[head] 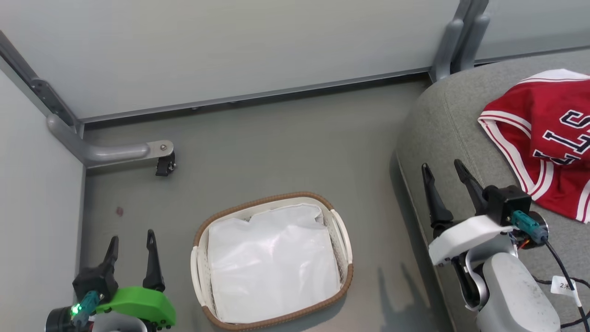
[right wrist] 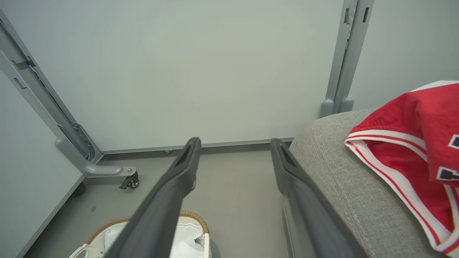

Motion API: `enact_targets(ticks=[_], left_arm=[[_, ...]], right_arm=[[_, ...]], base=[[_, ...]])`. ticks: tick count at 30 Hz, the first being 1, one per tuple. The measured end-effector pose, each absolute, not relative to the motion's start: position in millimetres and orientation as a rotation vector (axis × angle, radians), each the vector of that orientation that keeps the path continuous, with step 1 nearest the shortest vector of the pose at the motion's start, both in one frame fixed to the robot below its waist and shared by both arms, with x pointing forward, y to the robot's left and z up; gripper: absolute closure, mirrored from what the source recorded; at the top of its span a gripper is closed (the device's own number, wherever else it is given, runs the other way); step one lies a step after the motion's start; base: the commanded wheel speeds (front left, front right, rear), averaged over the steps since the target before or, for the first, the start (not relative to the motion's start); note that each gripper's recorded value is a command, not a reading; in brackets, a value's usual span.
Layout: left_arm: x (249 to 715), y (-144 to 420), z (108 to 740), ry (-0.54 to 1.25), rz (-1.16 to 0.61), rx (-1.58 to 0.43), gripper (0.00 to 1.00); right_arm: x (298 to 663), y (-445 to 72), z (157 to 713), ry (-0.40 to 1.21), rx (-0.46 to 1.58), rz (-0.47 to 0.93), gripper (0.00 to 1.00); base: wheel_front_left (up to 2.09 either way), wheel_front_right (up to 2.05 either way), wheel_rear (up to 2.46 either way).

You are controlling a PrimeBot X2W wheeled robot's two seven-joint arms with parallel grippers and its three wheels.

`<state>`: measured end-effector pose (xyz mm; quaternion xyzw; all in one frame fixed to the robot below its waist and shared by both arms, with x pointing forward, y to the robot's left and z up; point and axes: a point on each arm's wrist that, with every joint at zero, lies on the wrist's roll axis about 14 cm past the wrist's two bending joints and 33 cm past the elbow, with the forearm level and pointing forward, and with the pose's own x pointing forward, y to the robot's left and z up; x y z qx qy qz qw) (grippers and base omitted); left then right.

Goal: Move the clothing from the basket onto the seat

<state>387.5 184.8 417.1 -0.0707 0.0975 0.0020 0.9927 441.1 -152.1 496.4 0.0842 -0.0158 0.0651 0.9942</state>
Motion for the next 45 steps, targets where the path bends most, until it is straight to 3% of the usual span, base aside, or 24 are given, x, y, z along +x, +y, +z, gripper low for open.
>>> enact_targets(ticks=[20, 21, 27, 45], left_arm=[[345, 183, 418, 0.197, 0.009, -0.246, 0.0], [344, 182, 416, 0.204, 0.008, -0.248, 1.0], [337, 181, 402, 0.258, 0.024, -0.281, 1.0], [343, 192, 411, 0.239, 0.114, -0.572, 1.0]], right_arm=[[392, -154, 478, 0.028, 0.176, 0.118, 0.0], [391, -154, 475, 0.035, 0.177, 0.117, 1.0], [380, -155, 453, 0.11, 0.211, 0.099, 1.0], [384, -172, 461, 0.111, 0.524, 0.001, 1.0]], base=[[0.0, 0.0, 0.0], [0.0, 0.0, 0.0], [0.0, 0.0, 0.0], [0.0, 0.0, 0.0]])
